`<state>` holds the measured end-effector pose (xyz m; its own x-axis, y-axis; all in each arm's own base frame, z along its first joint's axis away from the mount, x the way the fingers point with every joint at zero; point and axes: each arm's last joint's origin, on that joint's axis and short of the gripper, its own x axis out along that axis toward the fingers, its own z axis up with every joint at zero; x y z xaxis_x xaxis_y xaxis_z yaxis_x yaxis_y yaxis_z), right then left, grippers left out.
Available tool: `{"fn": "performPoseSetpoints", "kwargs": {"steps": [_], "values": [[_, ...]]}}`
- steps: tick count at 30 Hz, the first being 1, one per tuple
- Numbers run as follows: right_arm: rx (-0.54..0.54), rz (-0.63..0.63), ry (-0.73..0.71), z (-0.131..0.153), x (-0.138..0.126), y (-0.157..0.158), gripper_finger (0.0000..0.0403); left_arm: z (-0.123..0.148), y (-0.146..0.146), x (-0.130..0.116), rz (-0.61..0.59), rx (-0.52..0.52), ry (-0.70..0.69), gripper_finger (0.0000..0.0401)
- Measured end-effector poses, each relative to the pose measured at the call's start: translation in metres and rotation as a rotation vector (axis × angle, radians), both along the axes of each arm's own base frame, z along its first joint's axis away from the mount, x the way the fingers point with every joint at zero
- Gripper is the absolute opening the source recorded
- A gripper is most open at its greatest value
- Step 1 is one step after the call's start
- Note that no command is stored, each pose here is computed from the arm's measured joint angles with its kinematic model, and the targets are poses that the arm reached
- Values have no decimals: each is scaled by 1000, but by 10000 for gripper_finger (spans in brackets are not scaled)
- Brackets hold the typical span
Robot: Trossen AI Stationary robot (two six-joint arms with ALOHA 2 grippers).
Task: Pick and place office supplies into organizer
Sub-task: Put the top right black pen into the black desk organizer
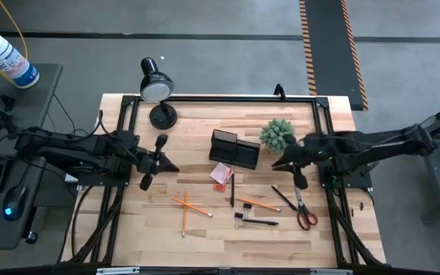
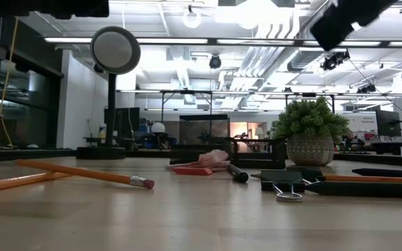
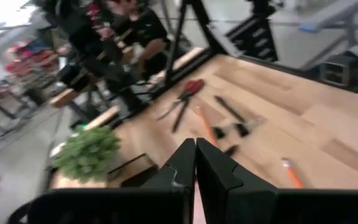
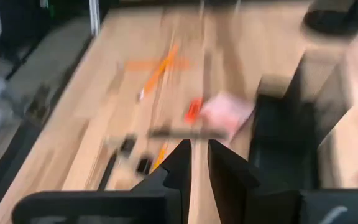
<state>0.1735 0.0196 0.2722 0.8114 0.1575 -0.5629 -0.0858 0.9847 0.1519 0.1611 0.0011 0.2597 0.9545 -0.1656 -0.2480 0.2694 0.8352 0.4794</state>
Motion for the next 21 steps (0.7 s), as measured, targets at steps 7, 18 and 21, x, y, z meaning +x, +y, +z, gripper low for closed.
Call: {"fn": "performPoseSetpoints", "kwargs": {"steps": [7, 18, 21], "values": [[40, -6, 252, -30, 13, 12, 52, -6, 1, 6, 21, 9, 42, 3], [68, -58, 467, -58, 25, 23, 42, -8, 2, 6, 60, 22, 64, 3], [72, -87, 521, -67, 29, 23, 41, -9, 3, 6, 63, 48, 63, 3]]}}
